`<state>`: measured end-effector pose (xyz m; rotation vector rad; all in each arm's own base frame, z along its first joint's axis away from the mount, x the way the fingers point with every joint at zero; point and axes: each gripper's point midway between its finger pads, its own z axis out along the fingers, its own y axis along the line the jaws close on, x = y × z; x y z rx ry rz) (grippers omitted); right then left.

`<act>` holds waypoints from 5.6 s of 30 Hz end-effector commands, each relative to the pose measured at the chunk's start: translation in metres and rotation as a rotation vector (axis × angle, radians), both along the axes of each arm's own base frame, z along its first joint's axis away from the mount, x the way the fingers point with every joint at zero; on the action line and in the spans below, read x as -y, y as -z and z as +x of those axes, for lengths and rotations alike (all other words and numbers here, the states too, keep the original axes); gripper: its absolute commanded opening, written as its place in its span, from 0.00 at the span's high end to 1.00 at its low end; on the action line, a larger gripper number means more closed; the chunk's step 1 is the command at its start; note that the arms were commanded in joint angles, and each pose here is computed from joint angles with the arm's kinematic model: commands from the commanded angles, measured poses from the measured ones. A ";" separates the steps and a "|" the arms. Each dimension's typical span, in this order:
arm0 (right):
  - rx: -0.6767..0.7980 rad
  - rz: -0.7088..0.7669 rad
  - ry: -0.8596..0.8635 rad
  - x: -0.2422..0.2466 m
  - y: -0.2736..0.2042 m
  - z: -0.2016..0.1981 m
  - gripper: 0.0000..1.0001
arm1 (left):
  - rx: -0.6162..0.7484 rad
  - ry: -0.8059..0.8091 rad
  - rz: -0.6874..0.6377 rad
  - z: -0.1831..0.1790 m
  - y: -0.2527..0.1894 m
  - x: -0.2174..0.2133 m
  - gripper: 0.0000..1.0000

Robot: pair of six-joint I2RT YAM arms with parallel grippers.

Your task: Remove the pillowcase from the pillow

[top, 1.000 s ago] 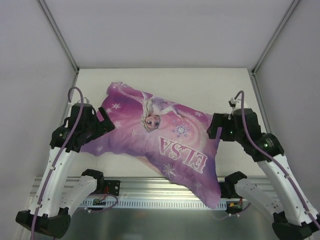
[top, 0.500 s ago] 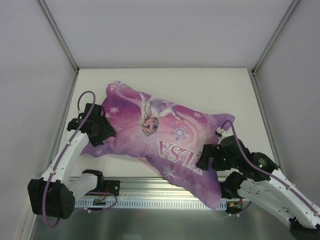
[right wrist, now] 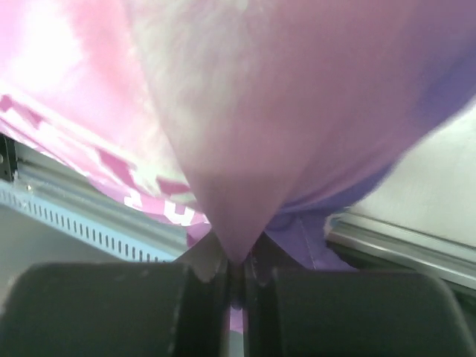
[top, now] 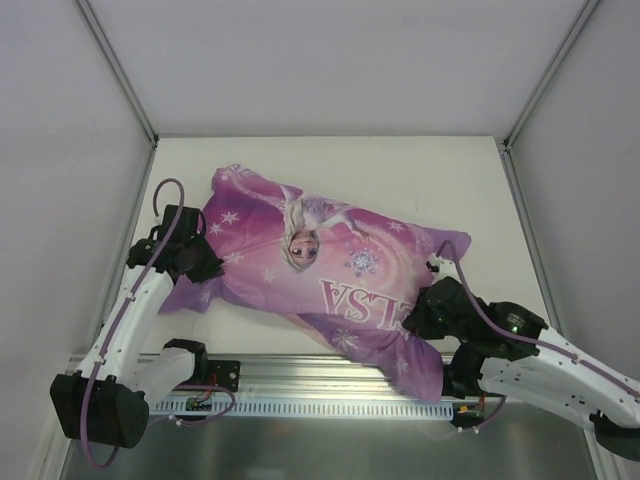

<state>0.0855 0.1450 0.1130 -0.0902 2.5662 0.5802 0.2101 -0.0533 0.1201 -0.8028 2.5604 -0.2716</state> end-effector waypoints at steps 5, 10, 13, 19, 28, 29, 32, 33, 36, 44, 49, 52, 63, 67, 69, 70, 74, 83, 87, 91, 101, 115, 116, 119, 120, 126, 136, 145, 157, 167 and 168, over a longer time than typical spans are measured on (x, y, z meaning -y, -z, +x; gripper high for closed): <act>0.443 -0.059 0.116 0.047 -0.156 0.055 0.99 | 0.343 0.066 -0.033 0.022 -0.145 0.006 1.00; 0.553 0.002 0.036 0.061 -0.230 0.044 0.99 | 0.582 0.087 -0.049 -0.007 -0.248 0.004 1.00; 0.548 0.046 -0.011 0.068 -0.238 0.030 0.99 | 0.691 0.092 -0.068 -0.039 -0.281 0.002 1.00; 0.546 0.086 -0.011 0.076 -0.237 0.021 0.99 | 0.778 0.108 -0.120 -0.071 -0.296 0.006 1.00; 0.542 0.122 -0.043 0.071 -0.241 0.015 0.99 | 0.765 0.106 -0.143 -0.103 -0.286 0.006 1.00; 0.556 0.136 -0.038 0.073 -0.244 0.015 0.99 | 0.773 0.105 -0.140 -0.106 -0.288 0.005 1.00; 0.596 0.135 -0.023 0.078 -0.253 0.018 0.99 | 0.787 0.111 -0.134 -0.107 -0.294 0.004 1.00; 0.613 0.144 -0.018 0.080 -0.261 0.019 0.99 | 0.781 0.119 -0.136 -0.105 -0.296 0.006 1.00; 0.628 0.150 -0.042 0.079 -0.274 0.017 0.99 | 0.820 0.138 -0.138 -0.106 -0.314 0.008 1.00; 0.617 0.224 -0.120 0.086 -0.280 -0.007 0.99 | 0.954 0.155 -0.130 -0.139 -0.359 0.004 1.00; 0.646 0.229 0.009 0.095 -0.286 0.008 0.99 | 0.903 0.116 -0.118 -0.121 -0.354 0.000 1.00; 0.728 0.065 0.176 0.108 -0.302 0.046 0.99 | 0.762 0.019 -0.077 -0.069 -0.326 -0.009 1.00; 0.536 0.056 0.185 0.022 -0.315 0.270 0.15 | 0.383 -0.016 0.015 0.181 -0.248 -0.011 0.02; 0.319 0.082 0.217 0.020 -0.264 0.332 0.04 | 0.294 0.092 -0.068 0.212 -0.218 0.001 0.01; 0.287 0.060 0.232 0.029 -0.251 0.337 0.04 | 0.276 0.083 -0.046 0.209 -0.212 -0.003 0.01; 0.290 0.046 0.238 0.034 -0.249 0.336 0.04 | 0.276 0.078 -0.029 0.207 -0.211 -0.006 0.01; 0.262 0.011 0.254 0.048 -0.223 0.333 0.04 | 0.334 0.062 0.015 0.194 -0.228 -0.014 0.01; 0.120 0.017 0.210 0.047 -0.149 0.339 0.04 | 0.364 0.081 0.032 0.154 -0.224 -0.011 0.01; 0.094 0.108 0.187 0.027 -0.138 0.366 0.04 | 0.346 0.125 0.008 0.128 -0.212 0.004 0.01; 0.079 0.166 0.167 -0.002 -0.128 0.402 0.04 | 0.399 0.167 -0.035 0.089 -0.201 0.030 0.03; -0.089 0.173 0.128 -0.059 -0.047 0.411 0.99 | 0.289 0.247 -0.272 0.000 -0.111 0.087 0.81; -0.066 0.185 -0.035 -0.131 -0.006 0.157 0.99 | 0.155 0.268 -0.252 0.054 -0.058 0.101 1.00; -0.039 0.202 -0.087 -0.144 -0.017 0.136 0.99 | 0.150 0.237 -0.236 0.066 -0.055 0.090 1.00; -0.006 0.184 -0.123 -0.146 -0.028 0.107 0.87 | 0.185 0.237 -0.201 0.086 -0.066 0.078 1.00; -0.001 0.164 -0.134 -0.143 -0.033 0.102 0.70 | 0.209 0.256 -0.205 0.091 -0.078 0.080 1.00; 0.238 0.062 -0.151 -0.088 -0.105 0.096 0.12 | 0.335 0.440 -0.221 0.069 -0.131 0.112 1.00; 0.298 -0.019 0.129 -0.005 -0.125 0.140 0.02 | 0.350 0.597 -0.114 0.035 -0.154 0.162 0.90; 0.238 0.088 0.042 -0.063 -0.118 0.181 0.06 | 0.283 0.660 -0.099 0.025 -0.137 0.191 0.86; 0.243 -0.009 0.180 -0.002 -0.079 0.164 0.92 | 0.254 0.813 -0.028 0.015 -0.134 0.232 0.13; 0.200 0.029 0.217 0.021 -0.050 0.123 0.99 | 0.171 0.918 0.198 0.025 -0.088 0.286 0.03; 0.201 0.035 0.215 0.022 -0.051 0.119 0.99 | 0.171 0.927 0.203 0.024 -0.087 0.290 0.04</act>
